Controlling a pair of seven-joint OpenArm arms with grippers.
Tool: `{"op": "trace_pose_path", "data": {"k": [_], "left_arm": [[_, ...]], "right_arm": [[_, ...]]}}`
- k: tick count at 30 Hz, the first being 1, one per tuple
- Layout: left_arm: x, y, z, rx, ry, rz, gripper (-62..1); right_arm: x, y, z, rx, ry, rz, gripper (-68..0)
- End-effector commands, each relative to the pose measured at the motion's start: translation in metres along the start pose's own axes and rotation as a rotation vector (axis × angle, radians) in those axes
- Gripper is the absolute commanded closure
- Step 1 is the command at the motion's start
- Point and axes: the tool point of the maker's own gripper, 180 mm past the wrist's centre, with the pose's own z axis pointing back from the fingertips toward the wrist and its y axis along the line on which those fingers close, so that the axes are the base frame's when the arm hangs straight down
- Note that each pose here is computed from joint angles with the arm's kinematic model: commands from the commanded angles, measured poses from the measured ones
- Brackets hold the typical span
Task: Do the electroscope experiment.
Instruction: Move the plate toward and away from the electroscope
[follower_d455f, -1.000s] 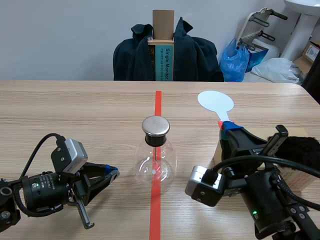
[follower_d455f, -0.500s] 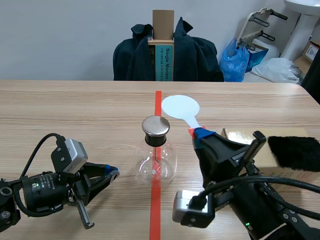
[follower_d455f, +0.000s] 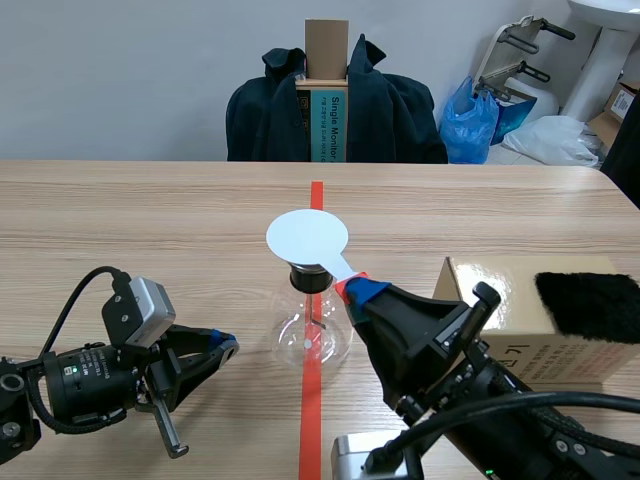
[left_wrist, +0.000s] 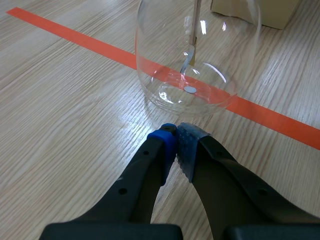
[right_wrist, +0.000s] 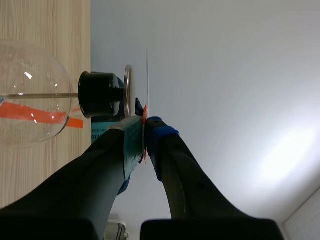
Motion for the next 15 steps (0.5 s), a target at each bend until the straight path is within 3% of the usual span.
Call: {"op": "trace_pose_path", "data": {"k": [1,8,15], "left_arm": [[0.014,0.003,-0.004,0.002,-0.043,-0.011,-2.9],[0.014,0.003,-0.004,0.002,-0.043,-0.011,-2.9],[0.015,0.003,-0.004,0.002,-0.051,-0.012,-2.9]], "right_arm": [[-0.005,-0.008,-0.002,-0.025,-0.007,0.031,-0.8],[-0.006,-0.008,-0.002,-0.025,-0.002,0.031,-0.8],[-0.026,-0.009,0.0,-0.027,0.11,0.029,-0.8]]}}
